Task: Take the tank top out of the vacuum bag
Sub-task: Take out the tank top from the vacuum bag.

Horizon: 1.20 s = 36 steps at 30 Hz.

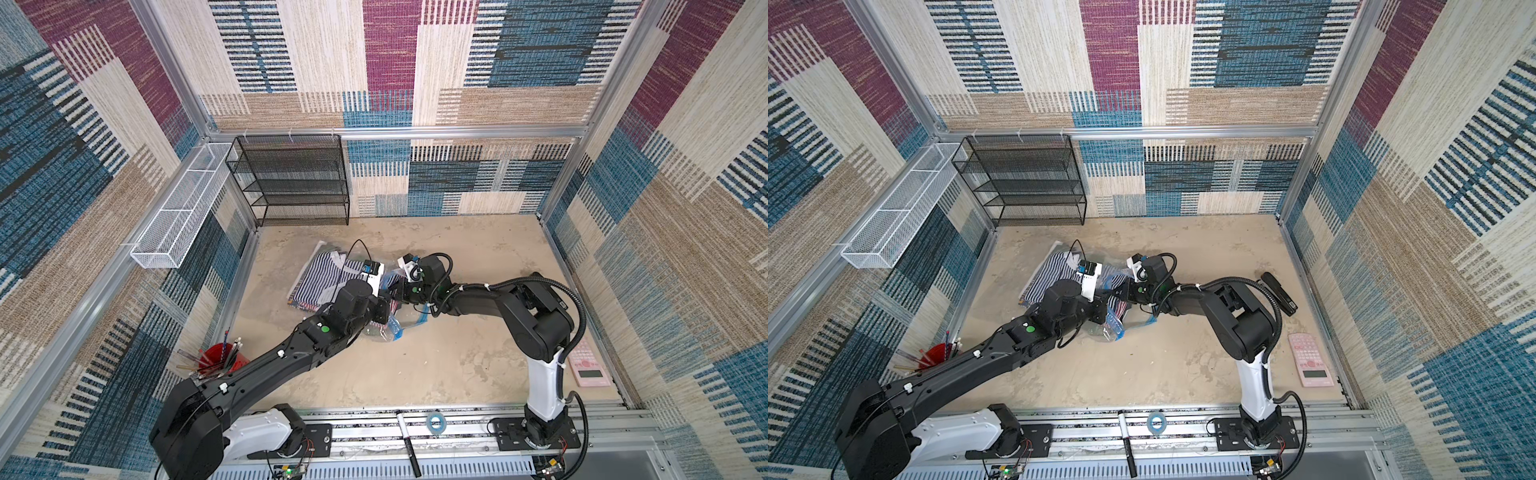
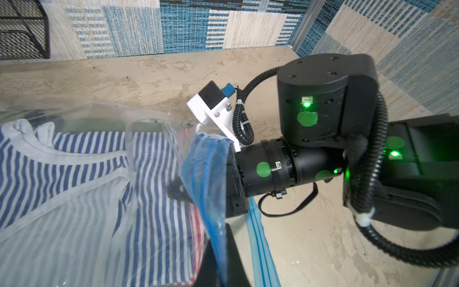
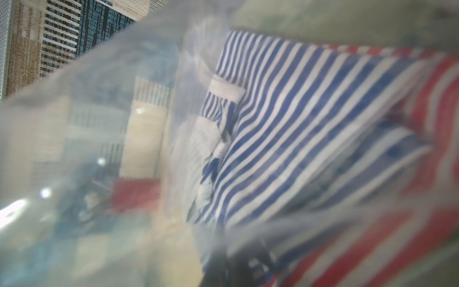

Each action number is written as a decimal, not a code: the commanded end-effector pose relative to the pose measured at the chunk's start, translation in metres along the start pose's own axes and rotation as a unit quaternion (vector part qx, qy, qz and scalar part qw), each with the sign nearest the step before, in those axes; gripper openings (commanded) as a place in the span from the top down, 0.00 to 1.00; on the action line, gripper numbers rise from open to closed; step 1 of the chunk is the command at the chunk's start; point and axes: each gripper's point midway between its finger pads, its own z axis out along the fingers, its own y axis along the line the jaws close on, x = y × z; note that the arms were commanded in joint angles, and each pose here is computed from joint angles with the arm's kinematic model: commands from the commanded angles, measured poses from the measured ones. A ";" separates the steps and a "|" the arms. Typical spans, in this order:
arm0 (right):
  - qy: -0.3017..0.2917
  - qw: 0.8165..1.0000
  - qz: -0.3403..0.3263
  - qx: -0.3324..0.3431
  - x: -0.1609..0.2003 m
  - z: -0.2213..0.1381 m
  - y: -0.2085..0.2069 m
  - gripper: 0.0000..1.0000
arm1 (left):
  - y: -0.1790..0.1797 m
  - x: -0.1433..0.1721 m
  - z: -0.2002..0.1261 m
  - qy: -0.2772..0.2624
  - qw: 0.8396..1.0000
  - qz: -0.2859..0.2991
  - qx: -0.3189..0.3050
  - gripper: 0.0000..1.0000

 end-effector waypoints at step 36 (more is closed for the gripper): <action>0.013 1.000 -0.001 0.017 0.010 -0.001 -0.013 0.36 | 0.042 0.012 -0.011 -0.004 0.997 -0.023 -0.070 1.00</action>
